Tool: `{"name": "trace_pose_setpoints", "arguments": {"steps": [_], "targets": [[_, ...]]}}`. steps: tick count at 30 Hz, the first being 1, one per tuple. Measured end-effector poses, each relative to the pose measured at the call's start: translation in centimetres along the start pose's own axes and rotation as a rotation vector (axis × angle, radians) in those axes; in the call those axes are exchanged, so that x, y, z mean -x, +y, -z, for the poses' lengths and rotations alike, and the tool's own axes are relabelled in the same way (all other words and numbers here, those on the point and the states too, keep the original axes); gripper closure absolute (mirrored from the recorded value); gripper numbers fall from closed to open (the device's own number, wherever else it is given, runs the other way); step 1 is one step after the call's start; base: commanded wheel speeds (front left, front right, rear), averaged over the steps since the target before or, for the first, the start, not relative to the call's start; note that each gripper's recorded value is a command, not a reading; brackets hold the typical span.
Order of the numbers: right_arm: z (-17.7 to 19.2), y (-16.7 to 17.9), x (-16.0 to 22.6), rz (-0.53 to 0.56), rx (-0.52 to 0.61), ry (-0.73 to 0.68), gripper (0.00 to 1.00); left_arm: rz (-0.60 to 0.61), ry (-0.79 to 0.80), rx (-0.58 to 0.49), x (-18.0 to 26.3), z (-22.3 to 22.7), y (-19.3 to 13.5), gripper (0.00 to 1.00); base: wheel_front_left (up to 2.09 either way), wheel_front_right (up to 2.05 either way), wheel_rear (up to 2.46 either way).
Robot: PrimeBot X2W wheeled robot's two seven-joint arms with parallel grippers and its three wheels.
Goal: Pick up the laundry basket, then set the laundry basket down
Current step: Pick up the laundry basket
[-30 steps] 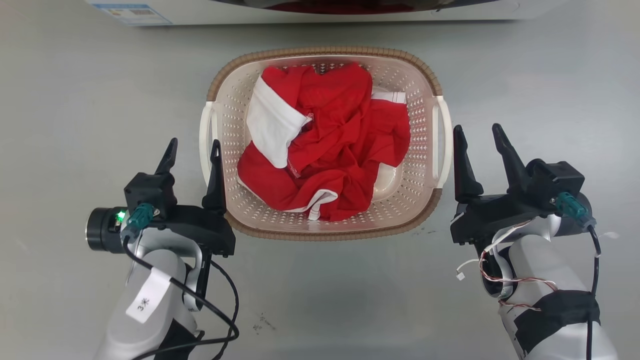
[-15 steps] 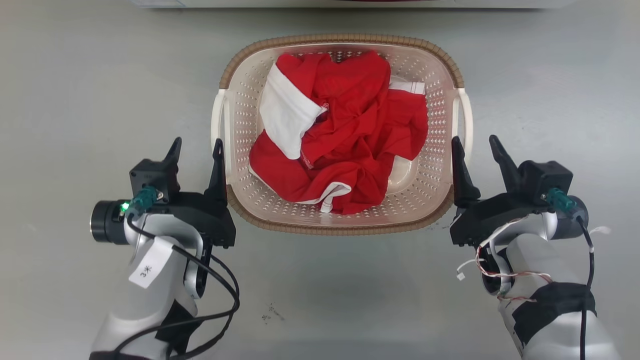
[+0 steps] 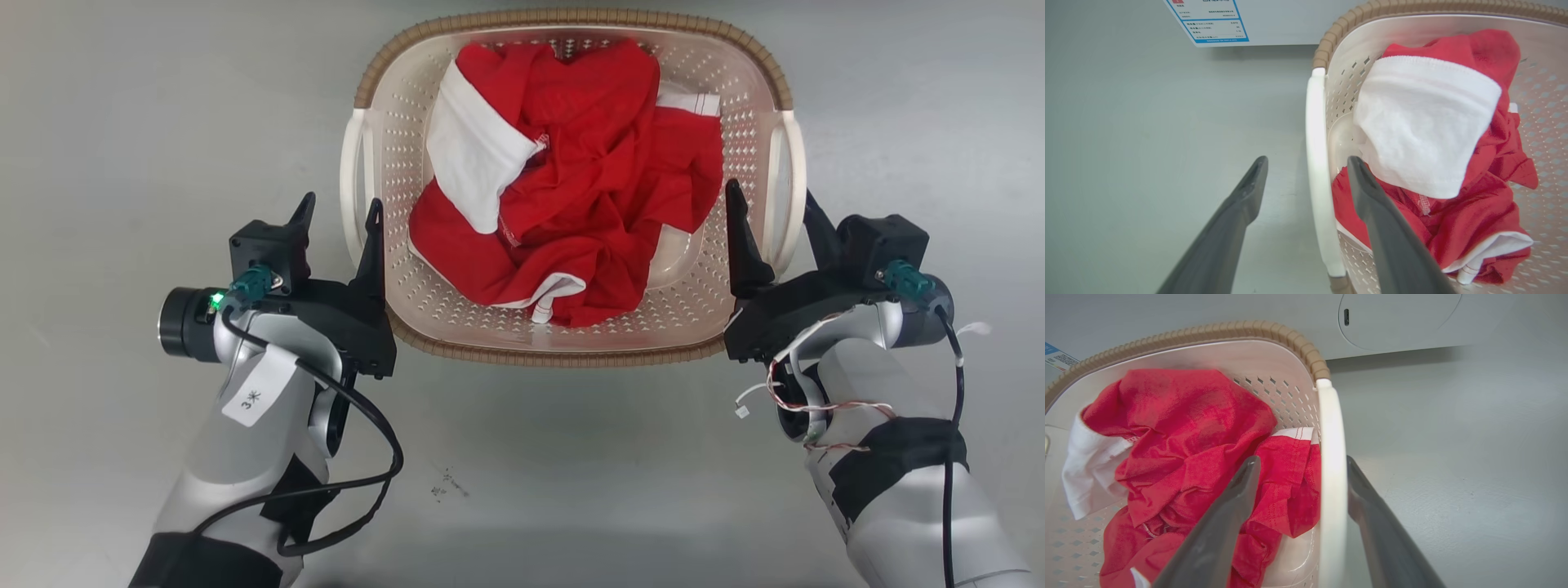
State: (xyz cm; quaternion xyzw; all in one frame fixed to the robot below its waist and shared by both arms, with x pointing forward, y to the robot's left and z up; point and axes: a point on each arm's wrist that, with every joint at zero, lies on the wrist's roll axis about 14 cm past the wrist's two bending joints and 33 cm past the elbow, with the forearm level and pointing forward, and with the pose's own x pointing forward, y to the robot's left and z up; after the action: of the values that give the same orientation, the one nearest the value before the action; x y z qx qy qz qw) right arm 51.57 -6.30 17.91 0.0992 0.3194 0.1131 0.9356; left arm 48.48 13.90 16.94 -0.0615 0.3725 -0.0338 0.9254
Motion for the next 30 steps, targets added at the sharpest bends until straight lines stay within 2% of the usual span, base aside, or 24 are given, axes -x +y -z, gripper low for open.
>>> {"name": "trace_pose_setpoints", "arguments": {"steps": [14,17,18,20,21,24,25,26,27,28,30], "targets": [[2.0,0.0,-1.6,-0.004,-0.015,0.05,0.0,0.045,0.078,0.016,-1.3,2.9,-1.3,0.0,0.0,0.0,0.0],[2.3,0.1,-1.7,-0.007,-0.013,0.059,0.0,0.047,0.086,0.025,-1.3,3.1,-1.5,0.16,0.0,0.0,0.0],[2.3,0.1,-1.7,-0.006,-0.013,0.061,0.0,0.05,0.087,0.024,-1.4,3.1,-1.6,0.16,0.0,0.0,0.0],[2.2,0.3,-1.9,-0.008,-0.016,0.059,0.0,0.059,0.082,0.022,-1.6,2.8,-1.8,0.46,0.0,0.0,0.0],[2.2,0.3,-1.9,-0.007,-0.021,0.06,0.08,0.062,0.082,0.02,-1.6,2.8,-1.9,0.54,0.0,0.0,0.0],[2.4,-0.1,-1.8,0.007,-0.021,0.07,0.51,0.057,0.088,0.02,-1.6,2.9,-1.8,0.77,0.0,0.0,0.0],[2.5,-0.4,-1.7,0.016,-0.016,0.073,0.58,0.055,0.089,0.021,-1.6,2.9,-1.7,1.0,0.0,0.0,0.0],[2.6,-0.6,-1.7,0.019,-0.017,0.078,0.6,0.057,0.09,0.021,-1.6,2.9,-1.7,1.0,0.0,0.0,0.0],[2.8,-0.6,-1.6,0.021,-0.017,0.084,0.84,0.062,0.091,0.02,-1.6,2.9,-1.9,1.0,0.0,0.0,0.0],[2.9,-0.7,-1.6,0.026,-0.015,0.087,0.96,0.066,0.092,0.016,-1.6,2.9,-1.9,1.0,0.0,0.0,0.0],[2.9,-0.8,-1.5,0.032,-0.023,0.089,1.0,0.07,0.094,0.01,-1.6,2.9,-2.0,1.0,0.0,0.0,0.0]]}}
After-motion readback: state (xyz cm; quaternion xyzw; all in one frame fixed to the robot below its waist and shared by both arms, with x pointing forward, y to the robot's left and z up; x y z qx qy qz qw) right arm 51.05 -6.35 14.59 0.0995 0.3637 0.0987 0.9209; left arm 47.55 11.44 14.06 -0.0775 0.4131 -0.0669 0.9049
